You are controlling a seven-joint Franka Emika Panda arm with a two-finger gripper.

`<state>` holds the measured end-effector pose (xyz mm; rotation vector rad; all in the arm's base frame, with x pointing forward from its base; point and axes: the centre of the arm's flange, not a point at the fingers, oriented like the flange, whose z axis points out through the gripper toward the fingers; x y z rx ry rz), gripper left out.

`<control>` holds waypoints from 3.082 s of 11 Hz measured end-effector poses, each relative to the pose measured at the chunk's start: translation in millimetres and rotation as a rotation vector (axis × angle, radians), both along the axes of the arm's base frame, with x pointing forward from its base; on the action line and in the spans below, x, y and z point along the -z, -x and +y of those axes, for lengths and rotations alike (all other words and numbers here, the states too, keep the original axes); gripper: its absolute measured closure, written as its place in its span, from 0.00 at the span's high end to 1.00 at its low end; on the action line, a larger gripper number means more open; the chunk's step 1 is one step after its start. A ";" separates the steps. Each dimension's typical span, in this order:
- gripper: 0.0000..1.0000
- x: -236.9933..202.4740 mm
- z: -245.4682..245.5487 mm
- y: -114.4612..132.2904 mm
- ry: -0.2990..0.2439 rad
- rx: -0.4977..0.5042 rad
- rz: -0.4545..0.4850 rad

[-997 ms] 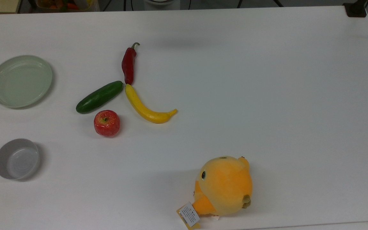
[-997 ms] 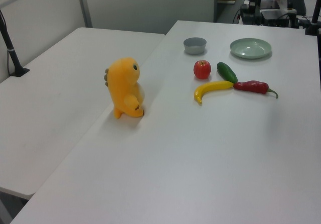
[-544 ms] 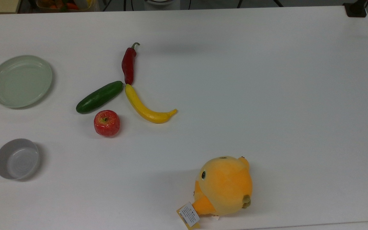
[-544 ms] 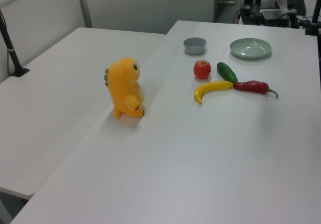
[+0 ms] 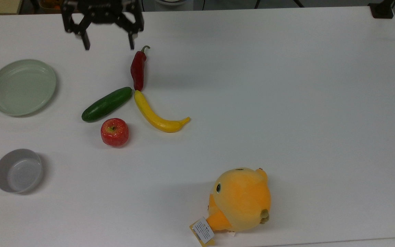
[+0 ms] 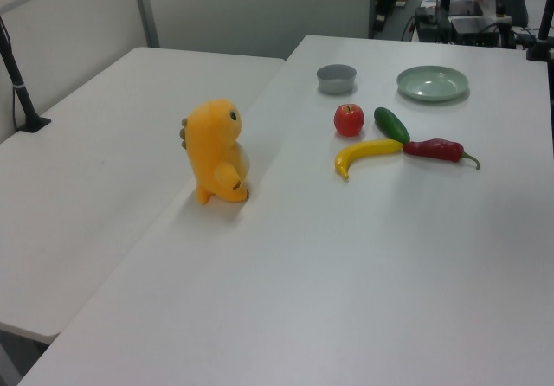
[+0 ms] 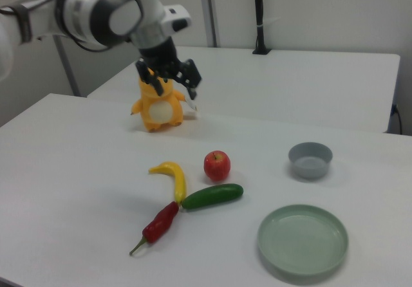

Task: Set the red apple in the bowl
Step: 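Move the open gripper down over the red apple, then close the gripper around the red apple and lift it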

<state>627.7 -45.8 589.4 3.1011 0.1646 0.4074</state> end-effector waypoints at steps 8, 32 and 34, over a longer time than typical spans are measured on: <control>1.00 131.8 -33.4 -67.7 0.037 0.046 -0.038; 0.75 259.0 -17.6 -88.8 0.088 -0.015 0.067; 0.75 258.5 -17.7 -88.9 0.088 -0.014 0.067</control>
